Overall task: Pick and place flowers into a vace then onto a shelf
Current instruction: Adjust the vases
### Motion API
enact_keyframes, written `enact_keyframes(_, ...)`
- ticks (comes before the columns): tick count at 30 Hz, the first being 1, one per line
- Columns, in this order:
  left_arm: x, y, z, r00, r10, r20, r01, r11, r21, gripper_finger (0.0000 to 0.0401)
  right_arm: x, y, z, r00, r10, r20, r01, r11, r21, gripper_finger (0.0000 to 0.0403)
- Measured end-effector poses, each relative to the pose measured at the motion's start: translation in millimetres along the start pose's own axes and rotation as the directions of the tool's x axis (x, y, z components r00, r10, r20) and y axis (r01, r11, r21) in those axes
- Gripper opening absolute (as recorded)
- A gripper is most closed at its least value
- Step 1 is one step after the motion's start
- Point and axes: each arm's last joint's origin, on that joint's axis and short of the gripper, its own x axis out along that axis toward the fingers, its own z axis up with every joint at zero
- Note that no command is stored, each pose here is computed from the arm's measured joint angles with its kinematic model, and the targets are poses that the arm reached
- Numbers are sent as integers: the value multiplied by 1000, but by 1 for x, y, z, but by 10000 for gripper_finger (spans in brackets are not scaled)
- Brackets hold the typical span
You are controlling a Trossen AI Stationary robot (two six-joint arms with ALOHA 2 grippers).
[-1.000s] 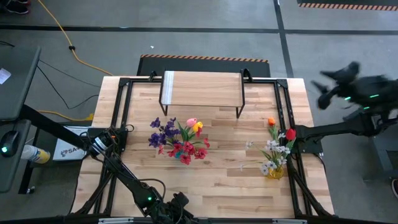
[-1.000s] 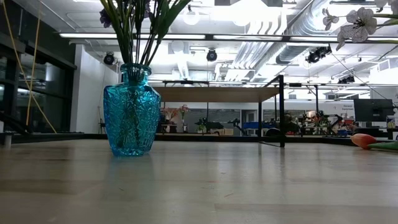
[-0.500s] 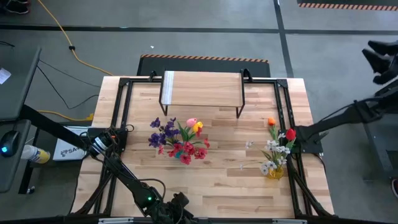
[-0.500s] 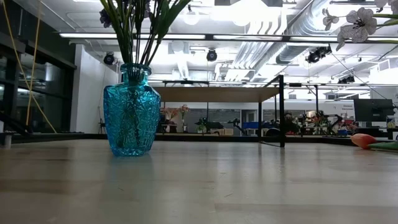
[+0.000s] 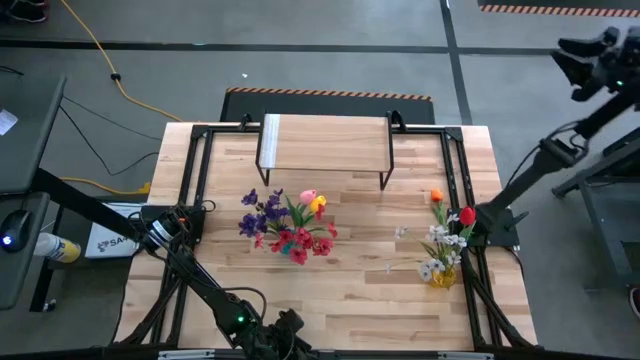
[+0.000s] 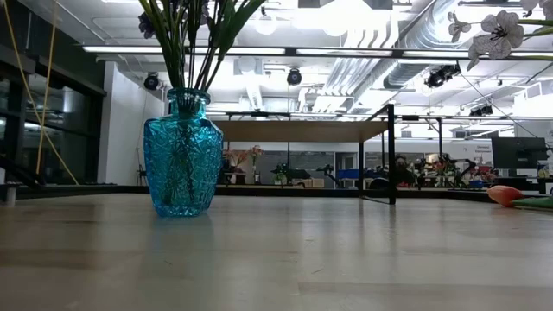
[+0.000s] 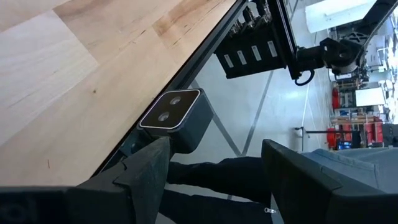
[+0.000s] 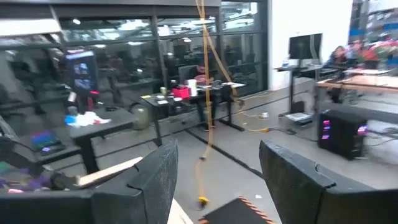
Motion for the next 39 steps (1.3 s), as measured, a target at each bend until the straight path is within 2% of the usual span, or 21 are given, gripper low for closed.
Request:
enact_keyframes(7, 0, 0, 0, 1000, 0, 0, 0, 1000, 0, 287, 29, -32, -12, 990, 138, 1, -137, 981, 137, 216)
enact_keyframes(18, 0, 0, 0, 1000, 0, 0, 0, 1000, 0, 287, 59, -65, -30, 980, 197, -1, -192, 957, 216, 216)
enact_keyframes(23, 0, 0, 0, 1000, 2, 1, -2, 1000, -25, 287, 75, -78, -42, 961, 275, 3, -264, 921, 286, 216)
enact_keyframes(25, 0, 0, 0, 1000, 2, 1, -2, 1000, -25, 287, 81, -79, -48, 948, 319, 3, -306, 905, 297, 216)
enact_keyframes(33, 0, 0, 0, 1000, -3, 1, 3, 999, -52, 287, 88, -63, -69, 916, 400, -24, -378, 883, 278, 216)
enact_keyframes(35, 0, 0, 0, 1000, -3, 1, 3, 999, -54, 287, 86, -58, -74, 923, 384, -34, -363, 894, 263, 216)
enact_keyframes(39, 0, 0, 0, 1000, -4, 2, 4, 997, -83, 287, 78, -51, -86, 893, 449, -46, -417, 860, 295, 216)
